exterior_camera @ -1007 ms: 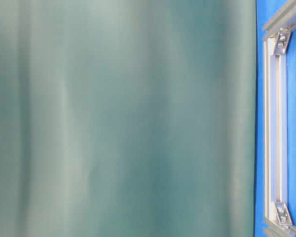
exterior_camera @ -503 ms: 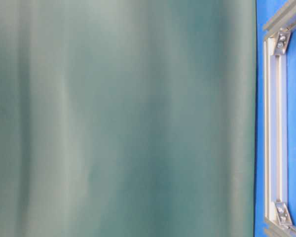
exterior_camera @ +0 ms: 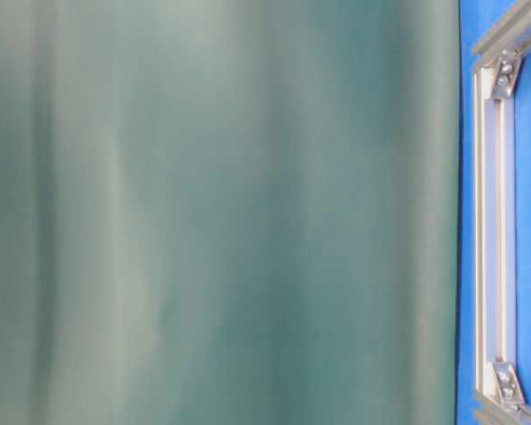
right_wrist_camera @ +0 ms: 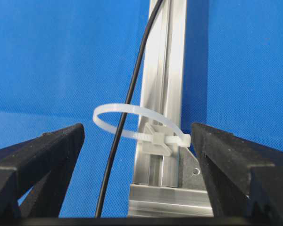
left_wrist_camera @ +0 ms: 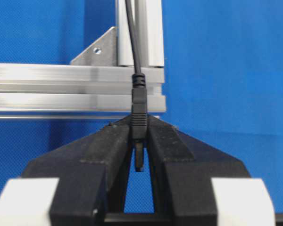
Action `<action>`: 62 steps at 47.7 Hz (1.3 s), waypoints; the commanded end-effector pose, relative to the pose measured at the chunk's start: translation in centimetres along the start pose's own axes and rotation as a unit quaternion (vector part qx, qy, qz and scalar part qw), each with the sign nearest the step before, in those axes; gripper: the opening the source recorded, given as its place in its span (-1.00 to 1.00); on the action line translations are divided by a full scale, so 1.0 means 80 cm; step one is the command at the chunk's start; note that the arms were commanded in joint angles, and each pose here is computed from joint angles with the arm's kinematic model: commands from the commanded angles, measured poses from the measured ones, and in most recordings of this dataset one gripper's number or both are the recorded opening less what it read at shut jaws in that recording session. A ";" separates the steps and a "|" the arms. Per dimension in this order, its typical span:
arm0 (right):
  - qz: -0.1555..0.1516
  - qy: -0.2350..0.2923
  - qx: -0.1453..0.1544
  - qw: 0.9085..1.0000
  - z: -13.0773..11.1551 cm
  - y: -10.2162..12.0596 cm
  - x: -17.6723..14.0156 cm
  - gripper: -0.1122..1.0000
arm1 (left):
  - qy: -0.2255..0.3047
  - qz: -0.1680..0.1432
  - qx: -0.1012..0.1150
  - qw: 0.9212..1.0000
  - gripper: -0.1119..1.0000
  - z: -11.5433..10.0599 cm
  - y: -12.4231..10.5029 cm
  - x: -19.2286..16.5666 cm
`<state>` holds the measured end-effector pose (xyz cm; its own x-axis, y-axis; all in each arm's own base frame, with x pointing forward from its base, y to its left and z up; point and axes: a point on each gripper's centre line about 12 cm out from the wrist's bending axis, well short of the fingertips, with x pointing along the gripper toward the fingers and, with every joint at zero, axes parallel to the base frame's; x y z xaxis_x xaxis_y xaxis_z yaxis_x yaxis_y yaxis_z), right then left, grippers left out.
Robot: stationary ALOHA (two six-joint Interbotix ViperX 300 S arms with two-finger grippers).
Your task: Insert the wire through the string loop located on the right side.
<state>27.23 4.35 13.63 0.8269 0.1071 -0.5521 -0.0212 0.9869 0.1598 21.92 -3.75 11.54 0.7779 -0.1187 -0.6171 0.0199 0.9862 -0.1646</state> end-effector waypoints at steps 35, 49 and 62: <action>0.006 -0.030 0.005 1.000 0.037 0.003 -0.025 0.83 | -0.066 -0.008 -0.016 0.998 0.66 0.034 -0.002 -0.019; 0.003 -0.056 0.005 0.998 0.066 -0.001 -0.058 0.83 | -0.144 -0.005 0.009 0.990 0.66 0.076 0.000 -0.052; 0.003 -0.066 0.003 0.998 0.068 -0.002 -0.066 0.83 | -0.141 0.006 0.012 0.990 0.65 0.082 0.006 -0.057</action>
<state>25.65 2.94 20.31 0.8836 0.0961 -0.4582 -0.0195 0.9854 0.1692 22.00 -2.20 18.52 0.9127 -0.0823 -0.4003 0.0272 0.9896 -0.1414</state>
